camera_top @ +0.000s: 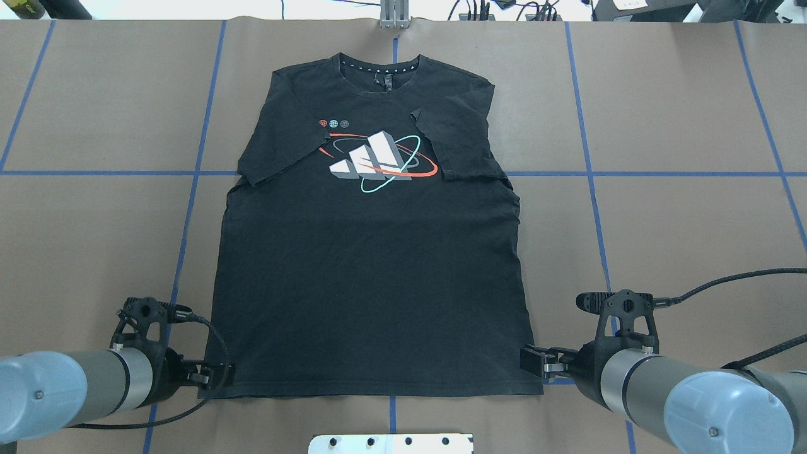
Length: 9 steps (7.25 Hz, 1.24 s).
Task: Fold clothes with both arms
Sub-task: 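Lower both grippers to the hem corners nearest the robot, then grasp the hem corners nearest the robot with both grippers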
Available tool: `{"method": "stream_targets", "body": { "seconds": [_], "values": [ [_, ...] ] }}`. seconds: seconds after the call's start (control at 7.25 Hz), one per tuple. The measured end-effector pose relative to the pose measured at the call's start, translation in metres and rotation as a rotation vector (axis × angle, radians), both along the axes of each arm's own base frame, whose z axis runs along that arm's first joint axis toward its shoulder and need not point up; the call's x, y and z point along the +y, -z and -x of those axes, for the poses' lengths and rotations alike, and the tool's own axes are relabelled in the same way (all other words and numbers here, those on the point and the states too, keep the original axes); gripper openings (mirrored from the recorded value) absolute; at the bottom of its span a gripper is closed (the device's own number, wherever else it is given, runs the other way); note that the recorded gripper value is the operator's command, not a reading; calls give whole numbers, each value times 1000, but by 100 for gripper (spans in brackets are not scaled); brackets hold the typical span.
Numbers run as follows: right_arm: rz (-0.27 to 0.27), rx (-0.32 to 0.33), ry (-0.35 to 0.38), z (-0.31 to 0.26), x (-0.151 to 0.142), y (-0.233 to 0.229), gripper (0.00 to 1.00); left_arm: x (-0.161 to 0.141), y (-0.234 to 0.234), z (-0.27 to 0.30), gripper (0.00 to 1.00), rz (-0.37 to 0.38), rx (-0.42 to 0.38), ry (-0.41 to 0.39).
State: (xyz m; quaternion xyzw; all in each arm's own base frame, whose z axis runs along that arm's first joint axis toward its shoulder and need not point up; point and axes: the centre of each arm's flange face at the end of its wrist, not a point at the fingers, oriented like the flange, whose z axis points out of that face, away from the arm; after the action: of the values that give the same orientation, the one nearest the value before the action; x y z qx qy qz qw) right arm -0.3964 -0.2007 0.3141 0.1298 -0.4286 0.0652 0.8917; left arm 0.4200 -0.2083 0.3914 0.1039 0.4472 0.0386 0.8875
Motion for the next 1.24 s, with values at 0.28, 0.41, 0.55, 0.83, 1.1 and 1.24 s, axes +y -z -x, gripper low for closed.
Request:
{"method": "stream_targets", "body": {
  "seconds": [0.28,0.41,0.55,0.83,1.1,1.24],
  "values": [
    [-1,-2,-1,1,0,1,100,14,-8,-10,80,22,-15,-19],
    [-2,-3,-2,1,0,1,100,17,-10,-13,66,29,-18,-20],
    [-2,-5,-3,1,0,2,100,18,-11,-15,64,37,-18,-18],
    [-8,-5,-11,0,-1,2,100,18,-14,-17,70,44,-22,-17],
    [-13,-4,-15,0,-1,2,100,18,-16,-18,70,87,-21,12],
    [-14,-4,-15,0,-1,2,100,18,-17,-17,69,109,-20,29]
  ]
}}
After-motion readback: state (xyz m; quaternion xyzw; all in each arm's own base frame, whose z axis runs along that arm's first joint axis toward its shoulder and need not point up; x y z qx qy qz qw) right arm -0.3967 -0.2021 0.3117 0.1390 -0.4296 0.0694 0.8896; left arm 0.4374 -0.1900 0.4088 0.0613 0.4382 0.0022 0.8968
